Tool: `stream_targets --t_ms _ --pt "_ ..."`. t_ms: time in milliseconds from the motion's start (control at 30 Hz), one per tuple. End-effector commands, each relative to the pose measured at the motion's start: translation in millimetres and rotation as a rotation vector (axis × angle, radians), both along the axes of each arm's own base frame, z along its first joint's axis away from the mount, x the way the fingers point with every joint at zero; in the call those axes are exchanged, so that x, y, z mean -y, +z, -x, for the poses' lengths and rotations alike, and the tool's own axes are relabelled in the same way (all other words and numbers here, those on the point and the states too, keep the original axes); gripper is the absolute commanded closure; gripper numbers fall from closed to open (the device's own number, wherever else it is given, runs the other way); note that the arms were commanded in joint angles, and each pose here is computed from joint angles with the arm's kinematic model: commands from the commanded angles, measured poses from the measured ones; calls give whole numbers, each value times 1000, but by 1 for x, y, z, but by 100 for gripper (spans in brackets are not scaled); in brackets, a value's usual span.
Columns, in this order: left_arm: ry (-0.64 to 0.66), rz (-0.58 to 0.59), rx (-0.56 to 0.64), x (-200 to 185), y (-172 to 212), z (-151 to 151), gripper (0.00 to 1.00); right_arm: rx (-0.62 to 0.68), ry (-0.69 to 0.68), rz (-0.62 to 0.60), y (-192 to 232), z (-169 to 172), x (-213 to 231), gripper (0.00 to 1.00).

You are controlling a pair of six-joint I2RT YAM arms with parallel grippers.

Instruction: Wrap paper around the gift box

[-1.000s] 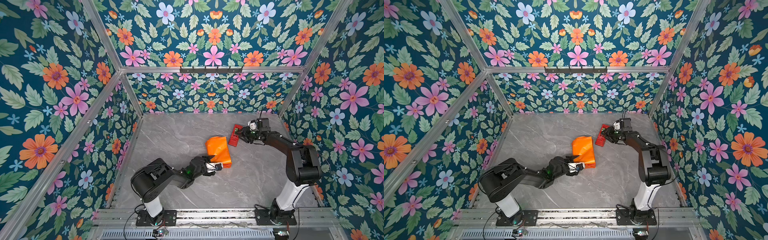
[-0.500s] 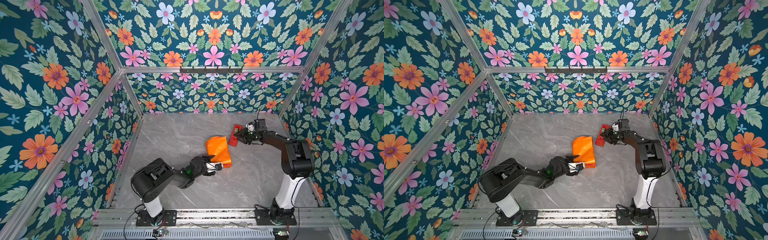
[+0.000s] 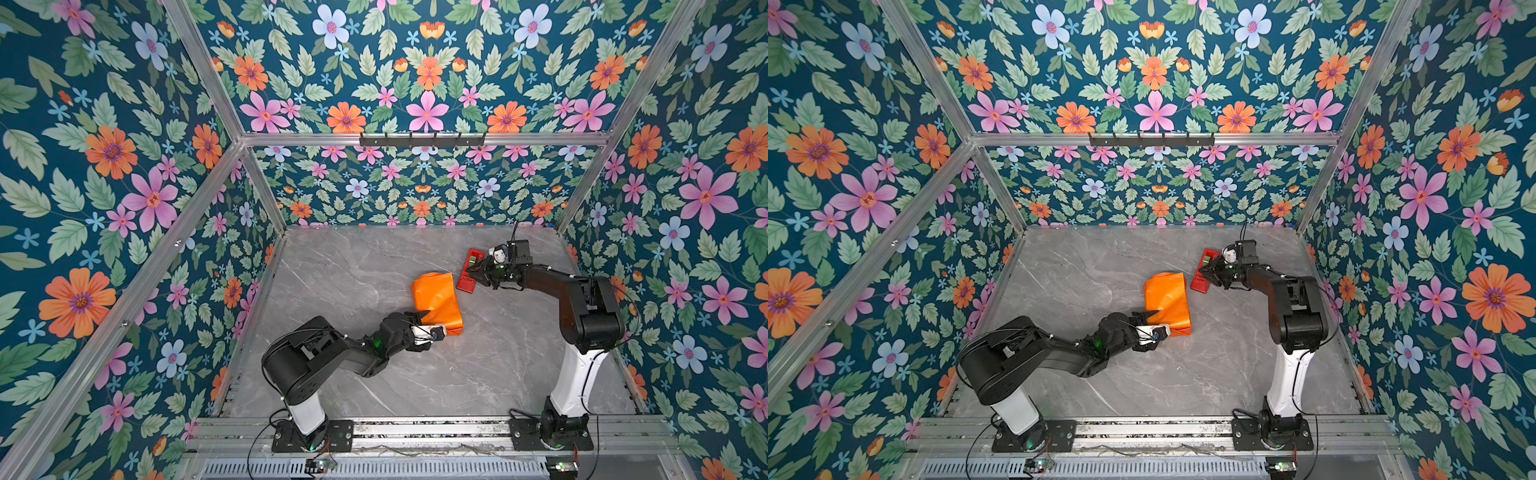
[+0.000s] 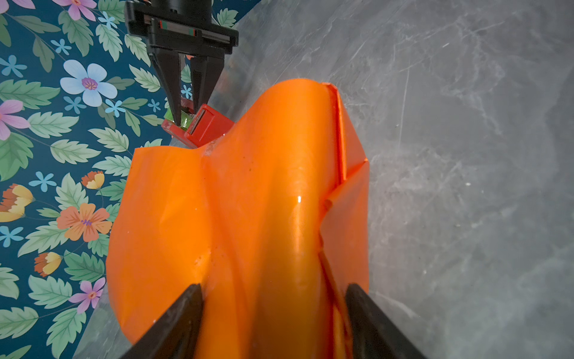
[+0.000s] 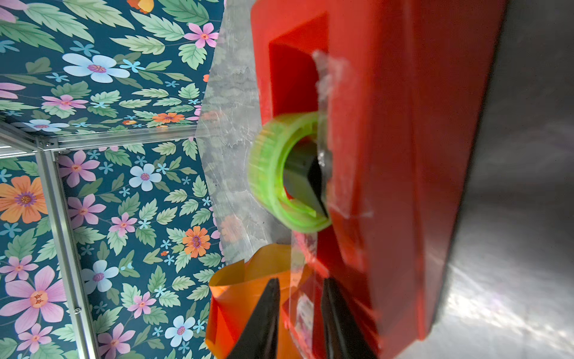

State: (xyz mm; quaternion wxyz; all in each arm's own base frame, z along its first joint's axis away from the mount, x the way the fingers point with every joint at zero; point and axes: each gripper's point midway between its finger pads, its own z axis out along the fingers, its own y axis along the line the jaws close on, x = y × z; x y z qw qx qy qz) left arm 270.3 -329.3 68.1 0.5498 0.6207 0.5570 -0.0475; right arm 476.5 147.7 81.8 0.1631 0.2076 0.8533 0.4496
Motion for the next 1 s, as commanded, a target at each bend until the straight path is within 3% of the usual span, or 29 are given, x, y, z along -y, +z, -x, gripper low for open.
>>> stream_targets --t_ms 0,500,967 --pt "2 -85 -100 -10 -30 10 27 -43 -46 13 -13 0 5 76" --pt "0 -86 -105 -9 -30 10 28 -42 -80 -52 -12 -5 1 100" --pt "-1 -88 -107 -10 -31 11 29 42 -66 -138 18 -10 -6 100"
